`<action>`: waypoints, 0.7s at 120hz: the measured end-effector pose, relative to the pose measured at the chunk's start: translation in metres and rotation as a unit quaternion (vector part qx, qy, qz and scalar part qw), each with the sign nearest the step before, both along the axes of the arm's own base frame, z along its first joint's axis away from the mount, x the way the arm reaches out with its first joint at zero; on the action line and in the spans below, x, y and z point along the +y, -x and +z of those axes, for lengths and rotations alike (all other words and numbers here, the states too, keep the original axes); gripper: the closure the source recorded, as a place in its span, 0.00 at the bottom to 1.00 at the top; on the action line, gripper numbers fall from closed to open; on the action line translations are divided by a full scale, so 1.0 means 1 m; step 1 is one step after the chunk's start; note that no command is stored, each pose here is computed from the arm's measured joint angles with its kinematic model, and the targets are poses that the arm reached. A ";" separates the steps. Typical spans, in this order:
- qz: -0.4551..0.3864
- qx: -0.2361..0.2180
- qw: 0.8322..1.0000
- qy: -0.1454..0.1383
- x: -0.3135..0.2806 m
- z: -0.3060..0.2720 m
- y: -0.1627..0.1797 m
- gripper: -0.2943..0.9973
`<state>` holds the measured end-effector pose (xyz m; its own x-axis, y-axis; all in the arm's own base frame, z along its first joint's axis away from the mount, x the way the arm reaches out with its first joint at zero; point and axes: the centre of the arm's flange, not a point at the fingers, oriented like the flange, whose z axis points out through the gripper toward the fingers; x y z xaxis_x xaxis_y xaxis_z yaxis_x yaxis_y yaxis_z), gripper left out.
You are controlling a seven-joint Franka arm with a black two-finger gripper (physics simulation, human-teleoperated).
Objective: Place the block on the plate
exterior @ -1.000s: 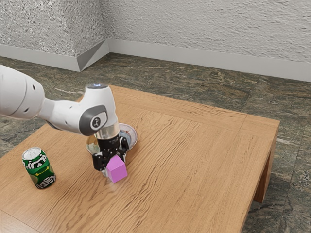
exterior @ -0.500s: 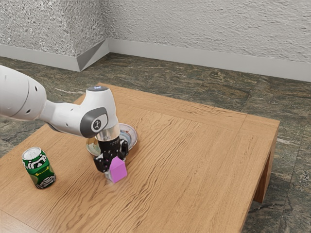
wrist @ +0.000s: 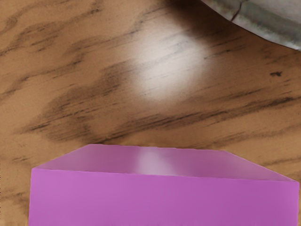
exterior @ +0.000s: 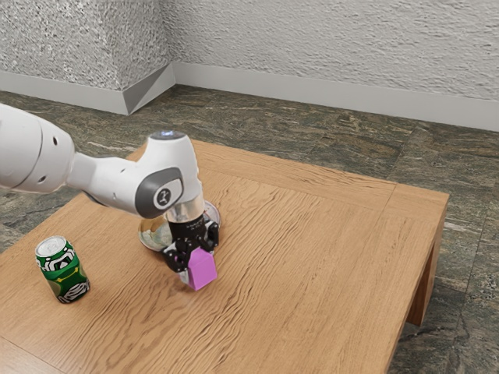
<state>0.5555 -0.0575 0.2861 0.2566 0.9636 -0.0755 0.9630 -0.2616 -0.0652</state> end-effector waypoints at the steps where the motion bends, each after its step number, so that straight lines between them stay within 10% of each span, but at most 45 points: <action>1: -0.001 0.000 1.000 0.000 -0.001 0.001 0.000 0.45; 84: -0.019 -0.058 0.998 -0.002 -0.014 0.105 -0.022 0.46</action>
